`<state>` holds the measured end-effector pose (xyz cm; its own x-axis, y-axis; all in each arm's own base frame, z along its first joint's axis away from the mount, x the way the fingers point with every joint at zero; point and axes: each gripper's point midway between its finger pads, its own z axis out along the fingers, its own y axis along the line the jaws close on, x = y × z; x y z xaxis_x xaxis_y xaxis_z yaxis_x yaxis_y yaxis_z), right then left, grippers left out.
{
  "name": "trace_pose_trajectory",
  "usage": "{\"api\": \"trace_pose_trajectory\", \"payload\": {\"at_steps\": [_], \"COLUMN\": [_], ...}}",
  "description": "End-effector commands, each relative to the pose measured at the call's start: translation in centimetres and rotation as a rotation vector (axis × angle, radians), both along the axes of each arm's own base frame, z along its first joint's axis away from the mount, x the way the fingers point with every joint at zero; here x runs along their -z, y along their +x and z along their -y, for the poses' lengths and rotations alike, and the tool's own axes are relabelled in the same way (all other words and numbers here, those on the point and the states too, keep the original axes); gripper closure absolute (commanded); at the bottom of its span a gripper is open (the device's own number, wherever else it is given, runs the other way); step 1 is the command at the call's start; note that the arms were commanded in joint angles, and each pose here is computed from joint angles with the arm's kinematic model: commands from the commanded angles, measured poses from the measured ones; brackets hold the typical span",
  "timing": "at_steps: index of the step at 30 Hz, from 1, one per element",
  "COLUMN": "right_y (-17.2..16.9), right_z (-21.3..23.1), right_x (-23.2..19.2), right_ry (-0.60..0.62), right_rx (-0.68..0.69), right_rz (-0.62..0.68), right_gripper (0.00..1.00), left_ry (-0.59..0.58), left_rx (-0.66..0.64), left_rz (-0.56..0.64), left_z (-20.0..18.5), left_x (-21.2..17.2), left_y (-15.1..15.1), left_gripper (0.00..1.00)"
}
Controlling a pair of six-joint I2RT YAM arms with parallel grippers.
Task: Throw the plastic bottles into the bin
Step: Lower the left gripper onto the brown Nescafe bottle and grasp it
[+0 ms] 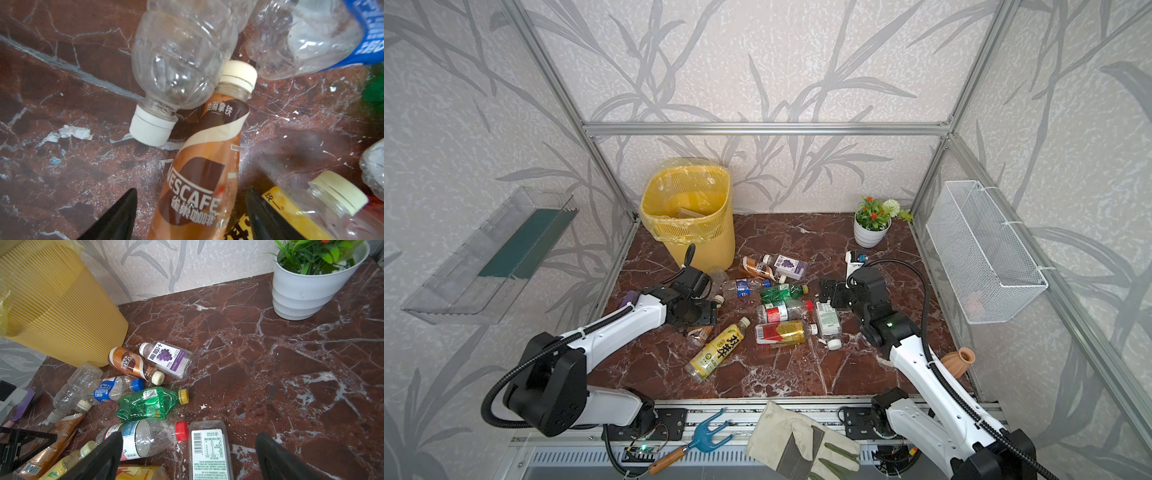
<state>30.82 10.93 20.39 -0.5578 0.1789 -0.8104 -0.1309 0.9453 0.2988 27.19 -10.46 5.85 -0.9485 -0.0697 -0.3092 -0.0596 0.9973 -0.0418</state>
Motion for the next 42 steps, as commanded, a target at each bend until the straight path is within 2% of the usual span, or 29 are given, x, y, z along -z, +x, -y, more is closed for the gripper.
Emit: {"api": "trace_pose_trajectory", "payload": {"at_steps": [1,9,20,26,31,42], "right_y": [-0.1,0.0,0.5,0.5,0.5,0.6], "right_z": [0.2,0.3,0.7,1.4,1.7,1.5], "right_x": [-0.4,-0.6,-1.6,-1.7,-2.2,-2.8], "right_ry": [0.025,0.053,0.105,0.121,0.124,0.134], "right_rx": [0.009,0.013,0.017,0.032,0.041,0.029], "right_rz": [0.014,0.015,0.036,0.040,0.053,0.062], "right_gripper": [0.00,0.00,0.00,0.00,0.00,0.02], "left_ry": [-0.012,-0.005,0.015,0.006,-0.020,-0.094], "left_rx": [0.031,0.047,0.061,0.068,0.067,0.087], "left_rz": [-0.009,-0.034,-0.063,-0.046,0.017,0.213], "left_z": [0.7,0.9,1.0,1.3,1.6,2.8], "left_x": [0.3,1.3,2.6,2.3,0.3,-7.4], "left_y": [0.3,0.3,0.1,0.2,0.4,0.9], "left_gripper": [0.22,0.28,0.28,0.42,0.45,0.45]}}
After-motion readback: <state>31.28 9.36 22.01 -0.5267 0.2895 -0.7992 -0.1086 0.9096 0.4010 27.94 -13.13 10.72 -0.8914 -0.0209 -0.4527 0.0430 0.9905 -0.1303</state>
